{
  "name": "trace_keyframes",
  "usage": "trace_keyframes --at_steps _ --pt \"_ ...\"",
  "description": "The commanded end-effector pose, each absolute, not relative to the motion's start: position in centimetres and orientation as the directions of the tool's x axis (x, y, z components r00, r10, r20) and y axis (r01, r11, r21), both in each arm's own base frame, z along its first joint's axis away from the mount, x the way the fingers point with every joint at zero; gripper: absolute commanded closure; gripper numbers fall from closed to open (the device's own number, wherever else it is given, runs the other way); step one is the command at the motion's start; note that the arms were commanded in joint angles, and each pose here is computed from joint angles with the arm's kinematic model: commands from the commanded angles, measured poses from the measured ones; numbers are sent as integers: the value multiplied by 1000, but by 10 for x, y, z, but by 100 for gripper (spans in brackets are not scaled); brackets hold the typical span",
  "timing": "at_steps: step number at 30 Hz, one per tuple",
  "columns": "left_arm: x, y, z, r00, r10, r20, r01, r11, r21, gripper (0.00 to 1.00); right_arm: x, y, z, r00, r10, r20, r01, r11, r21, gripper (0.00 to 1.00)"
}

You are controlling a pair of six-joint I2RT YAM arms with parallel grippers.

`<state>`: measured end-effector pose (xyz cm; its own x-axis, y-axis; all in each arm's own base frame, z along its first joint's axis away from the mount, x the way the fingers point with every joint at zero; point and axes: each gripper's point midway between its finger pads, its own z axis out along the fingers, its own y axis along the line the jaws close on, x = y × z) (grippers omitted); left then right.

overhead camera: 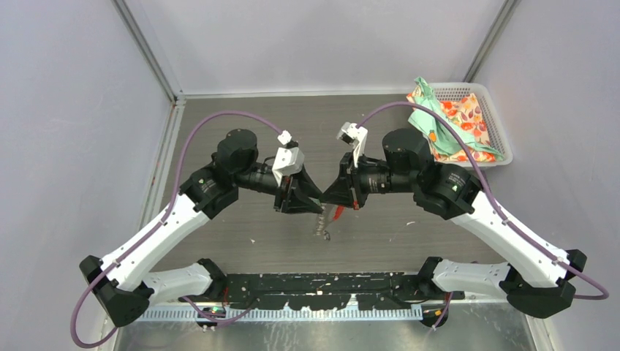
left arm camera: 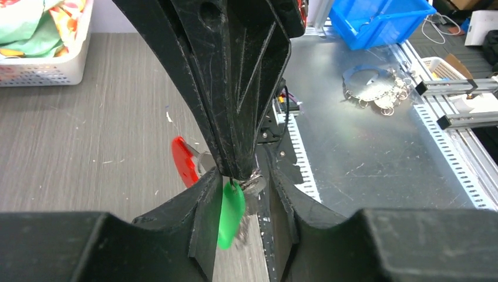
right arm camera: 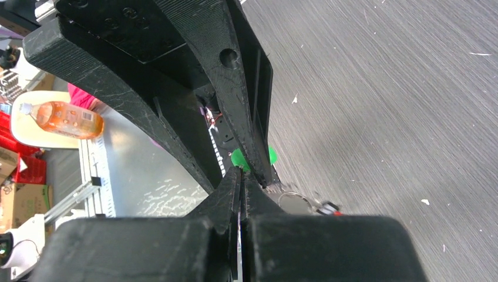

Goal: Put the keys on the keyring

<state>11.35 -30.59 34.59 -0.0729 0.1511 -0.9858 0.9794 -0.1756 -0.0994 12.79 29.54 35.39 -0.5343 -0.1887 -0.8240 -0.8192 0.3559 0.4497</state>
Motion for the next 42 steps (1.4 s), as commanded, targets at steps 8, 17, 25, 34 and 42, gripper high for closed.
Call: trace_keyframes --at_steps 8,17,25,34,42 --pt "88 -297 347 -59 171 -984 955 -277 -105 52 127 295 380 -465 -171 -869 -856 337 392 99" --pt "87 -306 353 -84 151 -985 955 -268 -122 42 126 297 376 -458 -192 -868 -859 345 377 99" --pt "111 -317 338 -51 175 -983 990 -121 -72 62 129 297 373 -451 -201 -869 -859 362 362 99" --pt "108 -307 321 8 227 -974 992 -122 -20 98 131 294 371 -448 -206 -870 -855 383 349 99" --pt "97 -310 334 -1 171 -985 983 -183 -33 100 128 301 378 -464 -183 -867 -853 354 382 99"
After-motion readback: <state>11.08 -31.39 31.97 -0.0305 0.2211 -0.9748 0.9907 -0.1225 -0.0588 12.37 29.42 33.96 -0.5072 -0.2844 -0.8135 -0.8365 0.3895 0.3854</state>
